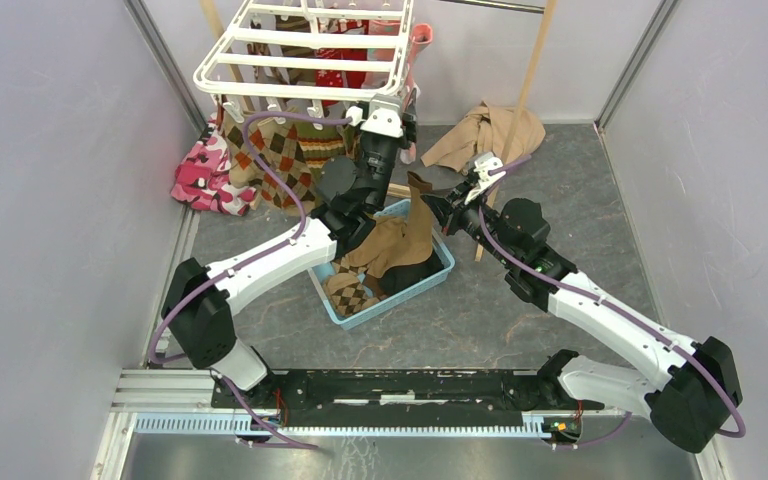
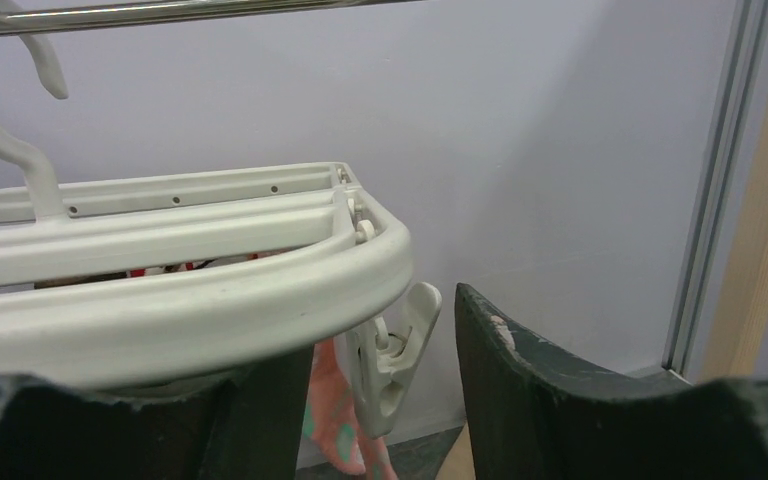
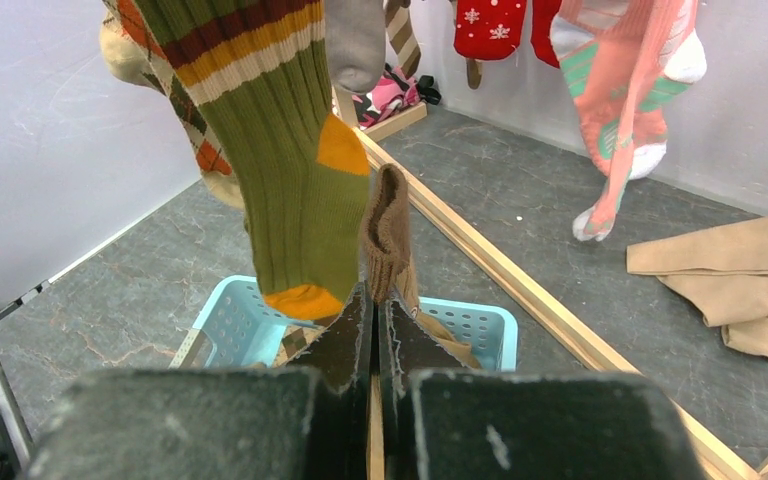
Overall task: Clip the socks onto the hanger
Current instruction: Open the clamp at the hanger.
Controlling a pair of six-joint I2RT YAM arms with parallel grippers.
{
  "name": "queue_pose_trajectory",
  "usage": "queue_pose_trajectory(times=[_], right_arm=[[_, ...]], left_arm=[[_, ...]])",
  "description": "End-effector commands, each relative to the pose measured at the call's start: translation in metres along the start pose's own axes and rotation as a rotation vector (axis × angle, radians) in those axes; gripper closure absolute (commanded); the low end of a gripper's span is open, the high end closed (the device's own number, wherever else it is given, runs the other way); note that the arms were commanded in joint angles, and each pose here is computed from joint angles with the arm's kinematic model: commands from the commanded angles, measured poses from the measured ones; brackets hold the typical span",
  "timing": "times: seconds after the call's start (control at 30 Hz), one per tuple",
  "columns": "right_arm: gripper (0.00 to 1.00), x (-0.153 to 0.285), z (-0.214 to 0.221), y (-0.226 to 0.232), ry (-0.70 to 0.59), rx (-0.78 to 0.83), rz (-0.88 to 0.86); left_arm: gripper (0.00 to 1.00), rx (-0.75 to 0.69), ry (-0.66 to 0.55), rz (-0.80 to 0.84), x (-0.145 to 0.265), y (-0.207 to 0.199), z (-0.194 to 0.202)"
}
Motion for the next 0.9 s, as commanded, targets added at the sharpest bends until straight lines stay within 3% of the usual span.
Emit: queue_pose_trajectory(times=[0.0, 0.17, 0.27, 0.87], right_arm=[[1.00, 0.004, -0.012, -0.004, -0.052, 0.011, 0.024], [1.00, 0.005, -0.014, -0.004, -0.057, 0.014, 0.020], [1.00, 0.005, -0.016, -0.004, -0.062, 0.017, 0.016], [1.00, -0.021, -0.061, 0.001, -0.187, 0.008, -0.151]], left_arm=[[0.43, -0.007, -0.039, -0.022, -0.005, -0.001, -0.017], [0.64, 0.012, -0.027, -0.016, -0.002, 0.000, -0.021], [0.71, 0.037, -0.016, -0.013, 0.001, 0.001, -0.027], [0.76, 0.370, 0.088, -0.006, 0.019, 0.022, -0.072]])
Point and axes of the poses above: each gripper's point midway between its finger pads, its own x axis back along the fingers, its own y axis along the line the jaws close on, z = x × y, the point moved 10 cm from there along x, back along the fingers, and after that the axes turned 15 degrees about x, right-handed, at the moved point
